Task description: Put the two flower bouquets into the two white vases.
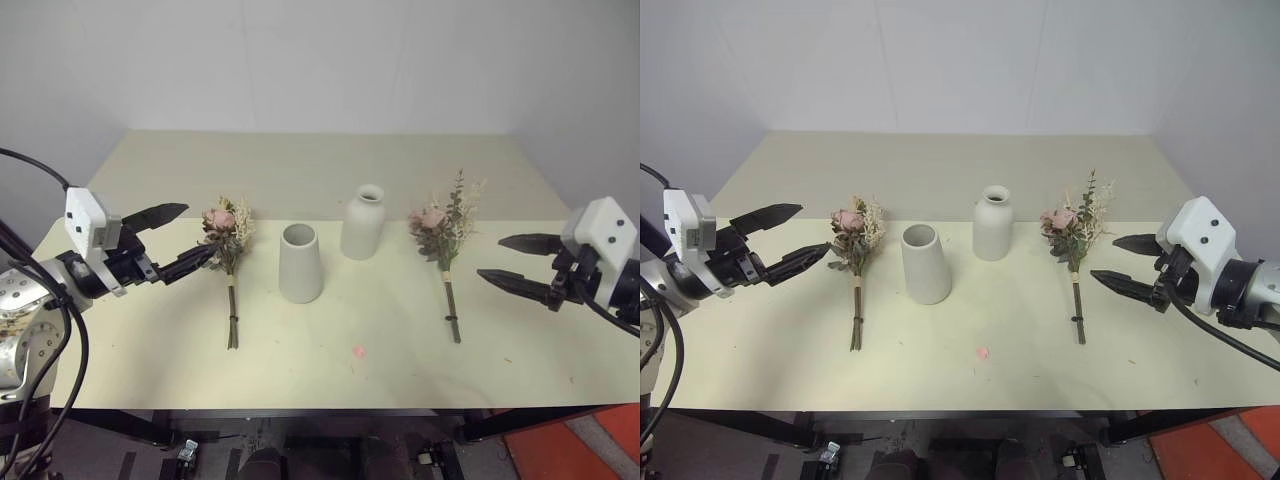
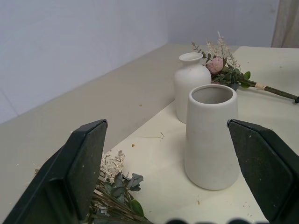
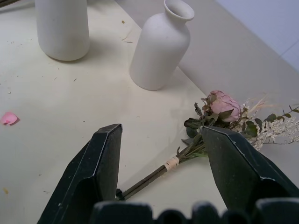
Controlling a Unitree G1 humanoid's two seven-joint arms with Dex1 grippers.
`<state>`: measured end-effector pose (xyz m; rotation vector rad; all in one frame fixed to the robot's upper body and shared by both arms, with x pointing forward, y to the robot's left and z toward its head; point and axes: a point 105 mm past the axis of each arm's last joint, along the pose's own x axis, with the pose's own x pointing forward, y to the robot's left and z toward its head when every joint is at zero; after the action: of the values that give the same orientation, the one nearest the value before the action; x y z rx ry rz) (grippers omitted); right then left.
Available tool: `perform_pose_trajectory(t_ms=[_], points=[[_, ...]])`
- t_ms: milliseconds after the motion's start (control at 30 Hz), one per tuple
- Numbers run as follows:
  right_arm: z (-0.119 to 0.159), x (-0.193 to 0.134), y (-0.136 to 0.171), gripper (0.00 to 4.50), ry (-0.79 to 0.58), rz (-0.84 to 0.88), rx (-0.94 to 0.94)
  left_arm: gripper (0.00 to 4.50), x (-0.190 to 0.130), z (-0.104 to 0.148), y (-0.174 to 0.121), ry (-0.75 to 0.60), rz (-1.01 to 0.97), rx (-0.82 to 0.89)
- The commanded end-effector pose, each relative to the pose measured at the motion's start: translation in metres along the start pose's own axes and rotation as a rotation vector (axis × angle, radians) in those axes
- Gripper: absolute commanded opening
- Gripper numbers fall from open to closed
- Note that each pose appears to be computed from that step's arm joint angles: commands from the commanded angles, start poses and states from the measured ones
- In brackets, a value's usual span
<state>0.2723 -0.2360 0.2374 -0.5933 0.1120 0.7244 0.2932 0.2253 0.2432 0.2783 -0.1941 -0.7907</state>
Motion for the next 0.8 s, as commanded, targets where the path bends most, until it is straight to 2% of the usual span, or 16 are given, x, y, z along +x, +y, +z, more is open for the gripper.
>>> perform_pose_trajectory(t_ms=[33, 433, 600, 800], points=[[0.013, -0.005, -0.002, 3.26, -0.021, -0.013, -0.044, 4.46, -0.001, 0.015, 0.001, -0.03, 0.0, 0.059], [0.004, 0.011, -0.009, 3.26, 0.046, -0.046, 0.03, 4.46, 0.002, 0.015, 0.0, -0.032, -0.009, 0.064], [-0.024, 0.054, -0.024, 3.26, 0.193, -0.105, 0.182, 4.46, 0.016, 0.02, -0.009, -0.037, -0.071, 0.093], [-0.058, 0.088, -0.049, 3.26, 0.318, -0.231, 0.334, 4.46, 0.023, 0.023, -0.014, -0.011, -0.111, 0.15]])
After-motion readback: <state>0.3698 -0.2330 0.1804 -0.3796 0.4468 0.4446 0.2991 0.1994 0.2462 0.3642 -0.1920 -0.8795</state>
